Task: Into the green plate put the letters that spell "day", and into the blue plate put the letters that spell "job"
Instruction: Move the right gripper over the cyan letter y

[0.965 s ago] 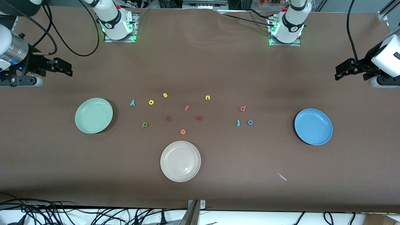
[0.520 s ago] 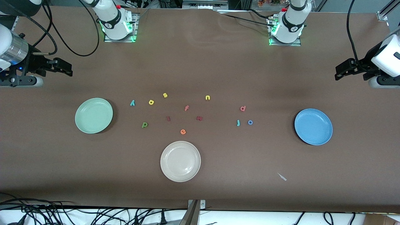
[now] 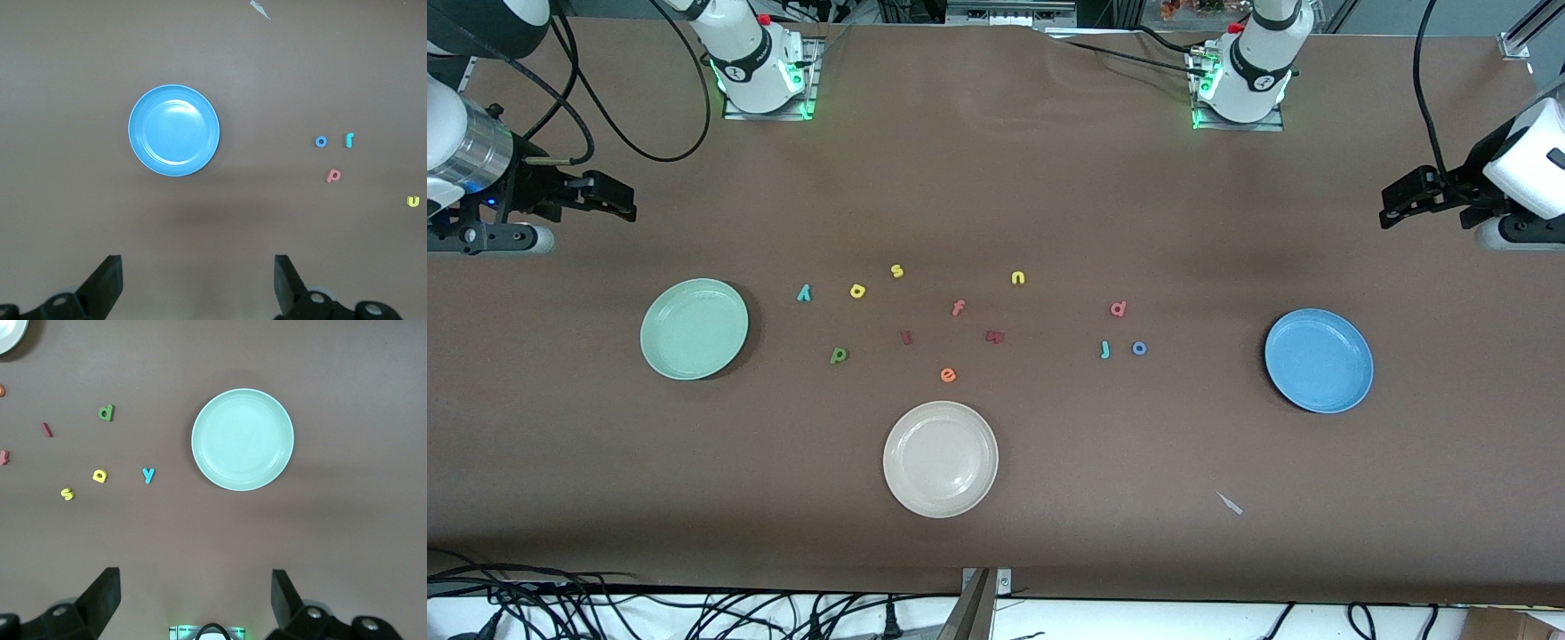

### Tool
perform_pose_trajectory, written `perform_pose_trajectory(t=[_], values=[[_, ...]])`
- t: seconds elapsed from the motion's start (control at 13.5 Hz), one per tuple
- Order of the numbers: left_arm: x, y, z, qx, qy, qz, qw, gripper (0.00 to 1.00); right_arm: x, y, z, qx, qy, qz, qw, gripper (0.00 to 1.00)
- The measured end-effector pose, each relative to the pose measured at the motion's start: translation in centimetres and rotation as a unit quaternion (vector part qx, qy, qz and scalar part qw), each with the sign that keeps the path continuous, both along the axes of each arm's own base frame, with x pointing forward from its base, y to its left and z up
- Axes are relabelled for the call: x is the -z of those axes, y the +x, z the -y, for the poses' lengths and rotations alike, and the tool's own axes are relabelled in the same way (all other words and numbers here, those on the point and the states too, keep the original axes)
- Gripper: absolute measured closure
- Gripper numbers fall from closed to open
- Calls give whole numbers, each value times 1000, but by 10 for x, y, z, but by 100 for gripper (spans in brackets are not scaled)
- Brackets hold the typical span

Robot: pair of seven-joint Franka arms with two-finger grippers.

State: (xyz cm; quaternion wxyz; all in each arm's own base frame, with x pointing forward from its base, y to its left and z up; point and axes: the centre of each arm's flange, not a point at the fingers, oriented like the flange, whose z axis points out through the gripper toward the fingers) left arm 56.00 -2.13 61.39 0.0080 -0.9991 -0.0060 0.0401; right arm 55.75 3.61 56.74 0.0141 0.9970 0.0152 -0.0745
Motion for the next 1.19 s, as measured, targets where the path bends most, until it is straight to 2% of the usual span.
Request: perform_pose_trajectory(t=[1.19], values=[[0, 0, 1, 0, 0, 0, 1000, 0, 15, 6, -6, -4, 5, -14, 1000, 0]])
